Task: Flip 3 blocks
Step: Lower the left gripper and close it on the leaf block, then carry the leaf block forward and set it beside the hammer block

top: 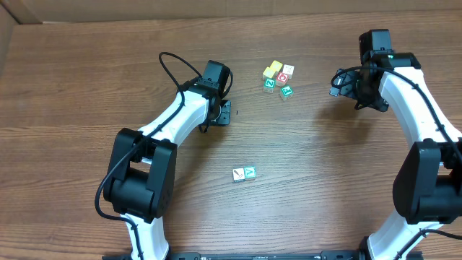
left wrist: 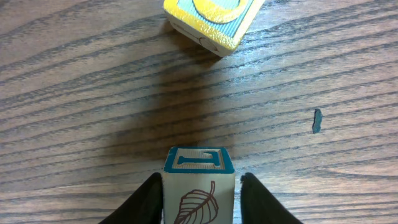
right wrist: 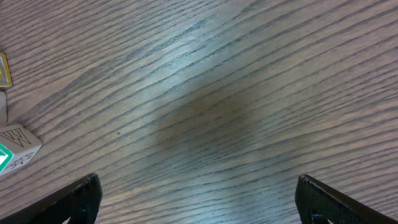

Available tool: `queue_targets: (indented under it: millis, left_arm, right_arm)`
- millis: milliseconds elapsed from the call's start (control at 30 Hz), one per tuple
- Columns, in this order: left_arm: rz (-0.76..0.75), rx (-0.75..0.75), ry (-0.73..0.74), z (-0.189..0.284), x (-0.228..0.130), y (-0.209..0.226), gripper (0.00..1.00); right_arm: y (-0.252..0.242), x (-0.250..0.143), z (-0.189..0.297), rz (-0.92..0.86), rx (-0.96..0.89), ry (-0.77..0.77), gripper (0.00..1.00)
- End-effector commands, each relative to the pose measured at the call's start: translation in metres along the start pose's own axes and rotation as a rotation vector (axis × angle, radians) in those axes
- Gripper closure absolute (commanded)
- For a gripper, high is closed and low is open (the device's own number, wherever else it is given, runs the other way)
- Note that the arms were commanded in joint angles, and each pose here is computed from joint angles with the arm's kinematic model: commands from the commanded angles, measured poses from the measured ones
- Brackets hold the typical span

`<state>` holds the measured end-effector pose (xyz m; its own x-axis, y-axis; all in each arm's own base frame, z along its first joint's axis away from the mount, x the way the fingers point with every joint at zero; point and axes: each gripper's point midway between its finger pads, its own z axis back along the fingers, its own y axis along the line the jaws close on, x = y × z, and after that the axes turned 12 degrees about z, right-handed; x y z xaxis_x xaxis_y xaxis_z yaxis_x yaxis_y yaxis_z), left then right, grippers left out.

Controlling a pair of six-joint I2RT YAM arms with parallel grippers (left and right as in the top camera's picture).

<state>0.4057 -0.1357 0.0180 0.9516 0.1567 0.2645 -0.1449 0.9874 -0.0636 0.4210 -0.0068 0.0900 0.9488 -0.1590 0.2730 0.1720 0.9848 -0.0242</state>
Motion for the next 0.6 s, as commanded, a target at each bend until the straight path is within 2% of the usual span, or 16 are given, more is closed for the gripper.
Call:
queue_targets:
  millis: [0,67,133,367,567]
  left_arm:
    - [0.011,0.028,0.014,-0.009,-0.004,0.007,0.68]
    - [0.011,0.029,0.016,-0.009,-0.004,0.007,0.69]
    - [0.011,0.029,0.017,-0.009,-0.004,0.007,0.77]
    - [0.011,0.032,0.023,-0.002,-0.006,0.009,0.73]
    - [0.046,0.040,0.044,0.030,-0.015,0.015,0.73]
  right_arm:
    - [-0.001,0.011,0.016,0.002,-0.002,-0.052,0.00]
    - [-0.001,0.011,0.016,0.002,-0.002,-0.052,0.00]
    - [-0.001,0.011,0.016,0.002,-0.002,-0.052,0.00]
    - [-0.001,0.011,0.016,0.002,-0.002,-0.052,0.00]
    - [-0.001,0.011,0.016,0.002,-0.002,-0.052,0.00]
